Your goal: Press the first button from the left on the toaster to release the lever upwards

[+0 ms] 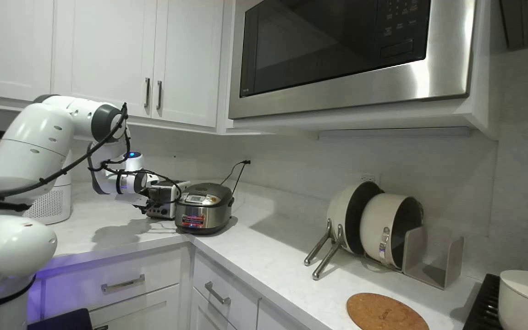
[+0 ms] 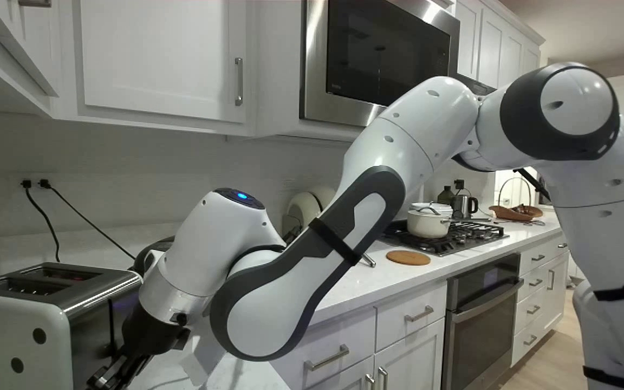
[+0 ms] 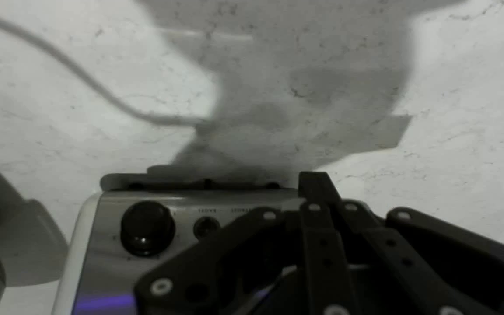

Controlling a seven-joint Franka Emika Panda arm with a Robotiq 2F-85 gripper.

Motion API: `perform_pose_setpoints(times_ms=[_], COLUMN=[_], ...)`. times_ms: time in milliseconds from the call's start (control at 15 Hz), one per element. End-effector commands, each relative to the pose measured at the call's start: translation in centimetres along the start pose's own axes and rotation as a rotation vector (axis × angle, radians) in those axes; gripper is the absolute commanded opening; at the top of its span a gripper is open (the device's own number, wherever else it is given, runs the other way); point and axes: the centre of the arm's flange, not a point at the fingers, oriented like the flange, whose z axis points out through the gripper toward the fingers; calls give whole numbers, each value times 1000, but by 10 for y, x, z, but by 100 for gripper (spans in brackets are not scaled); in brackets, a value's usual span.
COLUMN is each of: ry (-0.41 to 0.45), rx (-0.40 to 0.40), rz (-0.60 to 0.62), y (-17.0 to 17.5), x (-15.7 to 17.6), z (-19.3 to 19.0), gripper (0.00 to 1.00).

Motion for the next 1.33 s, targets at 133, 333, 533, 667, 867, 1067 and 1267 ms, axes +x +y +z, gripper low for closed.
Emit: perform_pose_setpoints(times_ms=[133,333,533,667,867,1067,1267], ry=[6,8,10,10,5,4,8], rx=[-4,-4,-6,-5,-3,-6,-13], rz=[-2,-2,2,3,5,6,10], y=[-3,-3,3,6,8,13,16], x=[12,15,18,19,22,23,26], z=[6,10,10,11,17,20,21], gripper=[0,0,0,0,0,0,0])
